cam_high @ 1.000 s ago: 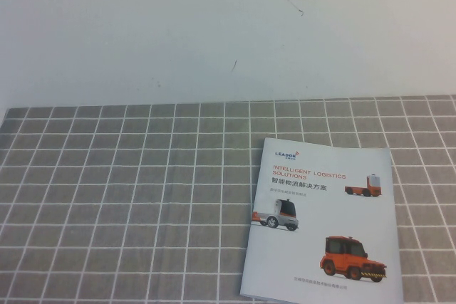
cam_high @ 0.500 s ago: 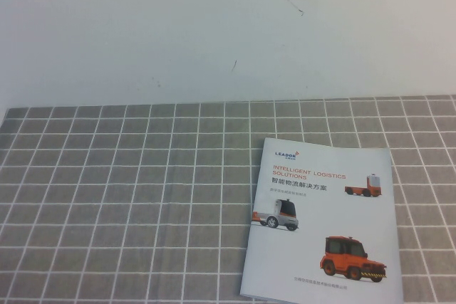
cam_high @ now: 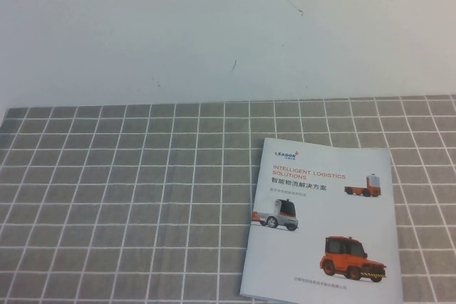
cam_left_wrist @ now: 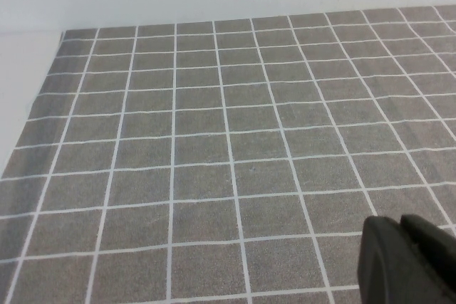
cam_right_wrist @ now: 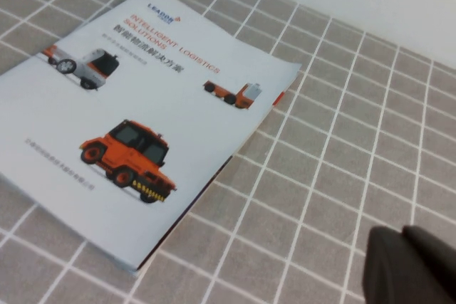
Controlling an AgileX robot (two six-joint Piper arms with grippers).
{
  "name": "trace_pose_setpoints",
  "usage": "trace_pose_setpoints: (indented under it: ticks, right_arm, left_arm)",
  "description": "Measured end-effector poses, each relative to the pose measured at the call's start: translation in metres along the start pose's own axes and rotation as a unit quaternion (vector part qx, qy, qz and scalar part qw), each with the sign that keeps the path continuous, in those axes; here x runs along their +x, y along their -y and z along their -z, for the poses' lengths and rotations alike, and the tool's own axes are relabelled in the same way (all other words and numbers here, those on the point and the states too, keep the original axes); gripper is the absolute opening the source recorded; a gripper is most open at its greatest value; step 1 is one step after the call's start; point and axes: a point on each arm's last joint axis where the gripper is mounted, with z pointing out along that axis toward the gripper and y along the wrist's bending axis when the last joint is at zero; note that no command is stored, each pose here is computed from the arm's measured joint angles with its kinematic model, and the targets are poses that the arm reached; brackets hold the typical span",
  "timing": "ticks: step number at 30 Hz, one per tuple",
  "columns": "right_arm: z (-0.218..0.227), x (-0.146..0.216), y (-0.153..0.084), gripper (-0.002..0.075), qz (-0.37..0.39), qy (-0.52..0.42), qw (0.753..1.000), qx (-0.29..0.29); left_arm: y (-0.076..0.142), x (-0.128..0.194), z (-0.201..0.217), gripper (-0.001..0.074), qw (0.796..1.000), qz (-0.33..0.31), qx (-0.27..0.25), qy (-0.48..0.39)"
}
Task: Close book
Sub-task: 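Close the open booklet and leave it lying on the table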
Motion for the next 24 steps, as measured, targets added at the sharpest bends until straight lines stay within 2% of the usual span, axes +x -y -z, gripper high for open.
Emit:
trace_pose_setpoints:
  ticks: [5, 12, 16, 24]
  right_arm:
    - [-0.013, 0.013, 0.002, -0.0002, 0.002, 0.059, 0.997, 0.043]
    - [-0.042, 0.06, -0.001, -0.0002, 0.02, 0.088, 0.99, 0.105]
    - [-0.041, 0.067, -0.002, -0.0002, -0.008, 0.093, 0.988, 0.122]
    - [-0.041, 0.075, -0.004, -0.0002, -0.11, 0.056, 0.986, 0.108]
  left_arm:
    - [0.0, 0.0, 0.0, -0.0004, 1.0, 0.0, 0.0, 0.0]
    - [0.0, 0.0, 0.0, -0.0004, 1.0, 0.001, 0.0, 0.0]
    - [0.0, 0.0, 0.0, -0.0004, 1.0, 0.001, 0.0, 0.0]
    - [0.0, 0.0, 0.0, -0.0004, 1.0, 0.002, 0.0, 0.0]
